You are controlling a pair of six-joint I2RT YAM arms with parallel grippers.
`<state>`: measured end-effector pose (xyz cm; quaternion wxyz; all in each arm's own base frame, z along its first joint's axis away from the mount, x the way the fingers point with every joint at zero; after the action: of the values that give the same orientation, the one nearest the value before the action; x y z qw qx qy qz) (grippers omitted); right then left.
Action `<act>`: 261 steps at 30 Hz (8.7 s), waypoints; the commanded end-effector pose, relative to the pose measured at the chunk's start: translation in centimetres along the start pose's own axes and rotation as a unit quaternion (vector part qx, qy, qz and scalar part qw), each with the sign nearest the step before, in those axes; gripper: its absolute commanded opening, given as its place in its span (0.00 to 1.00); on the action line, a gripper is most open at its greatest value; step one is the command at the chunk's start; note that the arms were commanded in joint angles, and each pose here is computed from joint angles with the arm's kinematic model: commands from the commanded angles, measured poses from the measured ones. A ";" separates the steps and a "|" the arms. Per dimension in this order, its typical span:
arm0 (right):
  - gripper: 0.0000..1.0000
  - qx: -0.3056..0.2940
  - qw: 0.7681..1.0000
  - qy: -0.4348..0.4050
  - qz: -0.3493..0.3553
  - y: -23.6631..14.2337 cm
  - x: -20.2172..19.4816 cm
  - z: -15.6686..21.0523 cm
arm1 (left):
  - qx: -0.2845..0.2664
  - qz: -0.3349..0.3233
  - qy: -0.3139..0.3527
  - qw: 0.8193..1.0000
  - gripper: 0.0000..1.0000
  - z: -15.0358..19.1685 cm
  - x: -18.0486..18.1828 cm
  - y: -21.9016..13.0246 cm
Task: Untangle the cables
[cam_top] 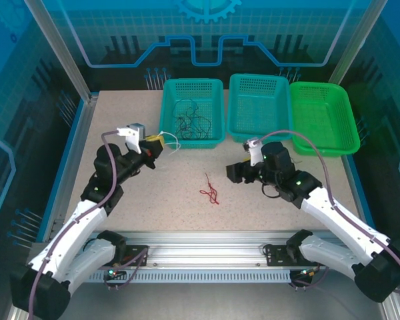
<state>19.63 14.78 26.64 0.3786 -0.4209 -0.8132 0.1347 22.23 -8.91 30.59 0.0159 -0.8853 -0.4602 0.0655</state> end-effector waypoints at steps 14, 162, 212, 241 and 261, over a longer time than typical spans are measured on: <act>0.90 -0.129 0.973 -0.134 -0.136 7.3 7.5 -0.5 | -0.021 0.072 0.005 0.997 0.00 -0.5 -2.1 0.2; 0.00 -0.218 0.959 0.178 -0.039 -10.5 -3.6 -4.4 | 0.218 0.150 -0.129 0.956 0.09 16.2 -9.8 15.5; 0.51 -0.155 0.976 0.152 0.020 -9.8 -5.8 2.2 | -0.003 0.370 0.165 0.914 0.00 7.9 -18.8 15.0; 0.58 -0.137 0.973 -0.170 -0.073 -3.4 -2.2 4.6 | 0.076 0.350 0.297 0.885 0.00 6.1 -16.5 12.2; 0.00 -0.200 0.971 -0.084 -0.103 -6.0 0.2 0.9 | 0.093 0.287 0.234 0.924 0.31 9.7 -15.5 13.2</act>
<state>15.78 11.32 25.39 0.2335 -0.4059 -0.8823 0.0476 22.29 -29.22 23.10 0.1989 -0.9622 -0.1265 -0.1362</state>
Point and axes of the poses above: each hand's point on the last joint's axis, 136 mm out from that joint toward the fingers, its own y axis out along the fingers, its own x axis along the line the jaws close on, z = x × y, the point moved 10 cm from there along -y, back along the fingers, and after that the axes turned 14 degrees about y, right-handed, at the moved point
